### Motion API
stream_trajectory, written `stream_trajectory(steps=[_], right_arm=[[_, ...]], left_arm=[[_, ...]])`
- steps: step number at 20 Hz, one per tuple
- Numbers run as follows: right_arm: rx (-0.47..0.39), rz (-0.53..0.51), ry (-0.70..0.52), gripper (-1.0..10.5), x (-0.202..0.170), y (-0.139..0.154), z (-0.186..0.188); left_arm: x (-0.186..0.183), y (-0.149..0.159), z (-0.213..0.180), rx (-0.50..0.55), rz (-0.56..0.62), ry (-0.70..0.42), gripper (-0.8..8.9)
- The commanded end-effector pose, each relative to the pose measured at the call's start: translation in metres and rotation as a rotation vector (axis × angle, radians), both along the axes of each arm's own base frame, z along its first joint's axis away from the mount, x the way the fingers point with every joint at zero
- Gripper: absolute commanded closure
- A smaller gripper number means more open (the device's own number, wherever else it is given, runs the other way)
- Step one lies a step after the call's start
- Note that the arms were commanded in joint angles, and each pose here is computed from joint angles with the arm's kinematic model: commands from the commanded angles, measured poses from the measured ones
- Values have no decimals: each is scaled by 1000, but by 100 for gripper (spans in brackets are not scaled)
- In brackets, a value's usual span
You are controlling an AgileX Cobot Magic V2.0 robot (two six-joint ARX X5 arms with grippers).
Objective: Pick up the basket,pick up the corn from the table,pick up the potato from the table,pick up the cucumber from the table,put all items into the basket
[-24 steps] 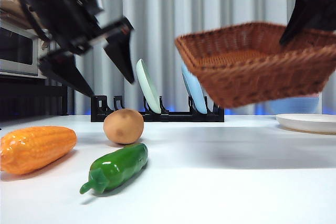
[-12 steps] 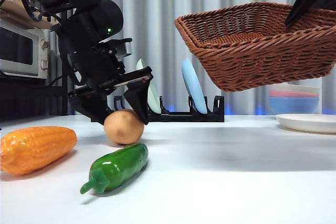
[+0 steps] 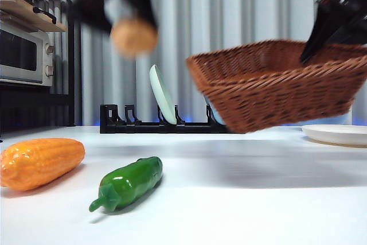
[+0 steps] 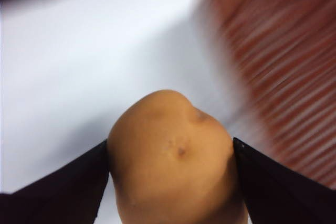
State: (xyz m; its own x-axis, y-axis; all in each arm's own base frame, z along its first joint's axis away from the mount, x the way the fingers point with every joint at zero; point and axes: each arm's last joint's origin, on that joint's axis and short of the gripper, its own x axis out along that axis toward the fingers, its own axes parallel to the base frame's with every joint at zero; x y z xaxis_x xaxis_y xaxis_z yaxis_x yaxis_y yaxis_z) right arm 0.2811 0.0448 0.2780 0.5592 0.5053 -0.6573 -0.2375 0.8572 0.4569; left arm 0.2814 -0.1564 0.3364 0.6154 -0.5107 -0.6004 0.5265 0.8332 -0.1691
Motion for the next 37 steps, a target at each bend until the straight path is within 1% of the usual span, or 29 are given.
stream_trajectory(steps=[1,2,3,6,9,11,12,13,14,15,18,21,23,25,27,28,30,31,32,35,37], right_arm=[[51,34,9,959,9,20,-5],[59,59,9,959,11,30,-7],[65,85,6,959,10,40,-8],[87,129,-7,959,7,58,-6],[88,144,-2,959,5,62,-6],[98,133,9,959,5,62,-6],[107,142,11,959,4,63,-6],[121,156,15,959,4,63,-6],[130,166,18,959,4,63,-6],[130,167,18,959,4,63,-6],[126,164,16,959,4,63,-6],[126,156,15,959,5,61,-6],[125,143,13,959,6,56,-6],[125,139,12,959,7,55,-6],[121,140,6,959,7,54,-6],[117,139,3,959,8,53,-6],[117,138,2,959,8,52,-6],[117,137,2,959,8,52,-6],[115,137,-1,959,8,51,-6],[112,137,-4,959,9,50,-6],[114,139,-3,959,9,50,-6]], left_arm=[[-21,-23,13,-76,-64,-47,821],[-28,-35,15,-97,-94,-49,821],[-33,-47,12,-95,-122,-48,821],[-42,-79,-6,-3,-116,-50,821],[-42,-96,-27,48,-137,2,822],[-39,-102,-42,83,-146,54,810],[-39,-103,-47,101,-146,82,737],[-38,-104,-53,120,-145,104,557],[-38,-104,-55,130,-143,119,353],[-38,-104,-56,134,-143,123,237],[-41,-105,-53,124,-155,117,234],[-53,-91,-30,102,-154,93,234],[-71,-75,-3,66,-159,52,234],[-94,-49,24,39,-158,23,234],[-120,-20,42,56,-144,25,235],[-131,-6,46,95,-120,38,246],[-147,16,44,222,-35,80,248],[-151,22,41,278,3,102,247],[-153,25,35,307,29,124,247],[-150,23,4,336,60,186,247],[-143,23,-24,353,93,221,247]])
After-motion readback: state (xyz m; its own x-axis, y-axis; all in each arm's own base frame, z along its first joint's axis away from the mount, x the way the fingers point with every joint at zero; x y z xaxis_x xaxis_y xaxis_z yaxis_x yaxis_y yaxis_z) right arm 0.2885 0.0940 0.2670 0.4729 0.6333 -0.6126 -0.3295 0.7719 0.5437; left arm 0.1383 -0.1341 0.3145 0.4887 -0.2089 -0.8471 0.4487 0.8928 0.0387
